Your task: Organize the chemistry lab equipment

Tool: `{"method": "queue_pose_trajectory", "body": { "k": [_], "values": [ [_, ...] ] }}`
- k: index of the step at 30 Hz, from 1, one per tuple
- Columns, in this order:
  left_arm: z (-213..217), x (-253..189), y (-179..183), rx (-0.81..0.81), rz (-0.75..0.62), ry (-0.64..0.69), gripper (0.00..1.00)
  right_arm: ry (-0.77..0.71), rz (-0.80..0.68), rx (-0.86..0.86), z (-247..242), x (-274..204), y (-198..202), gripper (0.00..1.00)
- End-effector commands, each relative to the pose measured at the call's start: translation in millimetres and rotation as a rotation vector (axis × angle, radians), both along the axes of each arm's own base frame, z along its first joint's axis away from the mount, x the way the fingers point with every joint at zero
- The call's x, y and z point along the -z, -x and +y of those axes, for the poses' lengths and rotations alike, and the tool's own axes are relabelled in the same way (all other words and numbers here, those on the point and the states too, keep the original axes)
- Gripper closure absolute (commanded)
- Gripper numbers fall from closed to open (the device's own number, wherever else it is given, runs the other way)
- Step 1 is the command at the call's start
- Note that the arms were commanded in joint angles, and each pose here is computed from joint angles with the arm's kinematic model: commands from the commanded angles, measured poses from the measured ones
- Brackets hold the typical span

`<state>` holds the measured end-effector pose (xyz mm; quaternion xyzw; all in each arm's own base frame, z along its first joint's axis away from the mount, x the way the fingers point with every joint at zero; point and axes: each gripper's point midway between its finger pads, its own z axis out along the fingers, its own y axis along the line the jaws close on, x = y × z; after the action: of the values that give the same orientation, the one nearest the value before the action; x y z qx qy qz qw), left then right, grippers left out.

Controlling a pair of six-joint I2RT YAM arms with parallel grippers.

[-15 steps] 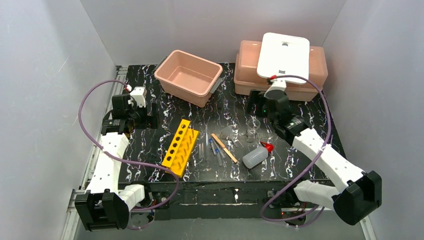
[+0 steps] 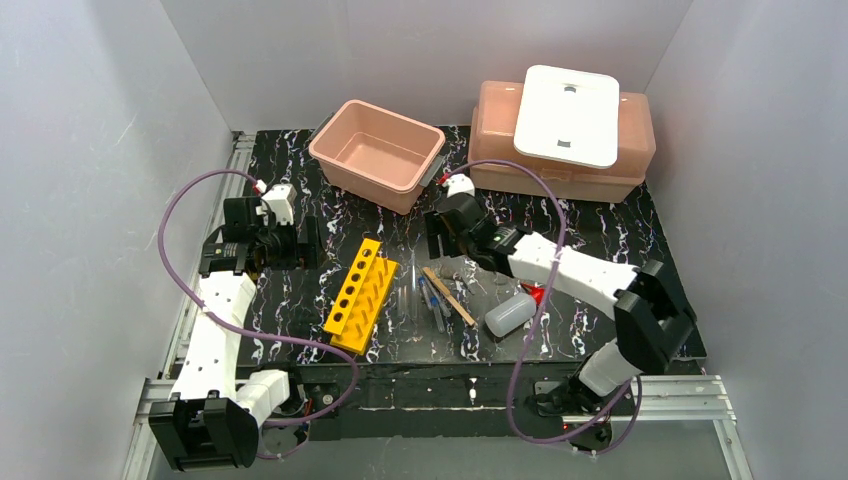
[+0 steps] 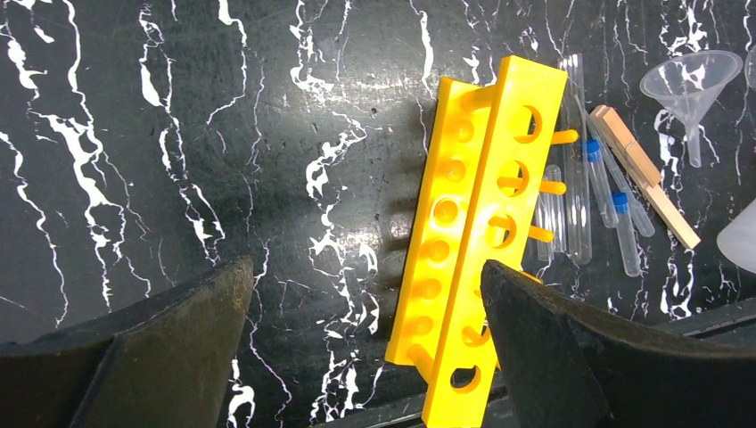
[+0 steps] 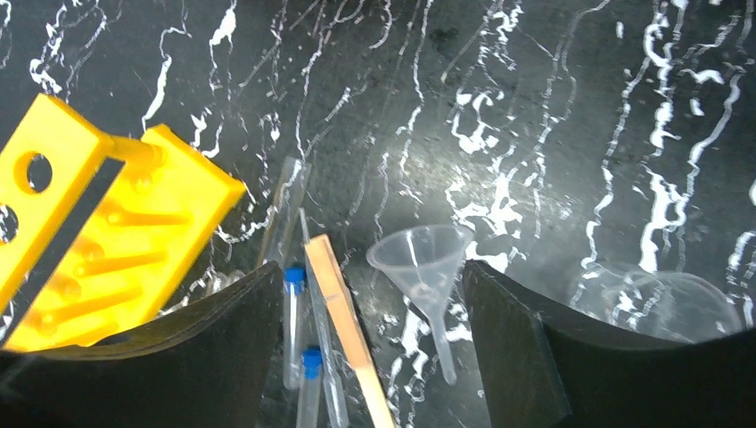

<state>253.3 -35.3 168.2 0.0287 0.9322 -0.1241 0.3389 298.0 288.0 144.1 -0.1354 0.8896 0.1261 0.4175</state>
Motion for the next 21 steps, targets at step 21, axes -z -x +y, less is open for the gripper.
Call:
{"method": "queue_pose_trajectory", "body": {
  "k": [21],
  "values": [
    [-19,-10,29,0.145,0.009,0.044,0.0,0.039,0.13,-0.087,103,71,3,0.49]
  ]
}}
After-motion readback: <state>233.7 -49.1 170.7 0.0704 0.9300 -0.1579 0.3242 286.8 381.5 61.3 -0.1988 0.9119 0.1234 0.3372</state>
